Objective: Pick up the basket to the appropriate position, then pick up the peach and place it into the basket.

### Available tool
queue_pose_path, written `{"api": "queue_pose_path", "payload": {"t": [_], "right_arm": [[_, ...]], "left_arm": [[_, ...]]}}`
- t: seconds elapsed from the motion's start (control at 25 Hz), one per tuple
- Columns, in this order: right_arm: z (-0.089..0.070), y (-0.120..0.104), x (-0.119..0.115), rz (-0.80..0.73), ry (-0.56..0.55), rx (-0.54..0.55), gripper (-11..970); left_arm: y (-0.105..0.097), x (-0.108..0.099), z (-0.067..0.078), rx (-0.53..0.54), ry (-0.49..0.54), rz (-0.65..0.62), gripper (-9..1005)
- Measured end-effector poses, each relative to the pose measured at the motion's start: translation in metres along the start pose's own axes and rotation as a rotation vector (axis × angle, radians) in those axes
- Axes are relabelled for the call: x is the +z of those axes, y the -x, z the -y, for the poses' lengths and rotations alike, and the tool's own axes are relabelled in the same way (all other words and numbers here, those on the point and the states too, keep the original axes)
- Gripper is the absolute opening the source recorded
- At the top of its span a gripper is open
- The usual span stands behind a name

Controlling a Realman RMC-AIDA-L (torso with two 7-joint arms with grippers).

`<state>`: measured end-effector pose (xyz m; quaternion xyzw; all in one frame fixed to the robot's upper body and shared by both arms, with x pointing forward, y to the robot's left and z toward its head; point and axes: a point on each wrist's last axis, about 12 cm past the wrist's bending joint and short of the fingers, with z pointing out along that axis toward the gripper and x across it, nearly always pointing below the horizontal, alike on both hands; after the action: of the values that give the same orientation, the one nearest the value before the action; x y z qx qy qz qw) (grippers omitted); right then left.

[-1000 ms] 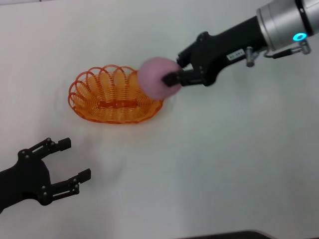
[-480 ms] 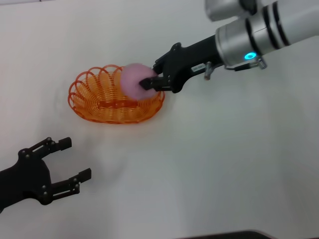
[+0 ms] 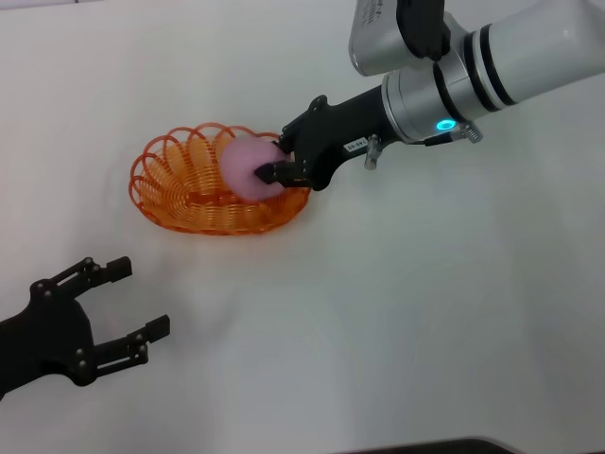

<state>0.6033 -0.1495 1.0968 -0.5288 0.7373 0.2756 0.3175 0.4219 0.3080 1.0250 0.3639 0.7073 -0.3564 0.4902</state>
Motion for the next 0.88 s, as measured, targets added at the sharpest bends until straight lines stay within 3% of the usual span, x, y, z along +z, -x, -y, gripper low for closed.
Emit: {"api": "queue_pose_path", "payload": {"t": [0.28,0.52,0.6,0.88], "right_arm": [[-0.002,-0.003,0.0,0.008,0.003,-0.009,261],[-0.002,-0.003,0.0,0.019,0.004,-0.002,458],[-0.003,-0.003,-0.001,0.033,0.009,-0.003,739],[-0.003,-0.009,-0.023,0.163,-0.005,0.004,932]], "left_arm": [[0.0,-0.001,0.001,-0.002,0.003,0.004,873],[0.0,-0.001,0.001,-0.002,0.0,0.006,872],[0.0,-0.001,0.001,-0.002,0.0,0.007,872],[0.0,-0.002,0.0,-0.003,0.008,0.009,873]]}}
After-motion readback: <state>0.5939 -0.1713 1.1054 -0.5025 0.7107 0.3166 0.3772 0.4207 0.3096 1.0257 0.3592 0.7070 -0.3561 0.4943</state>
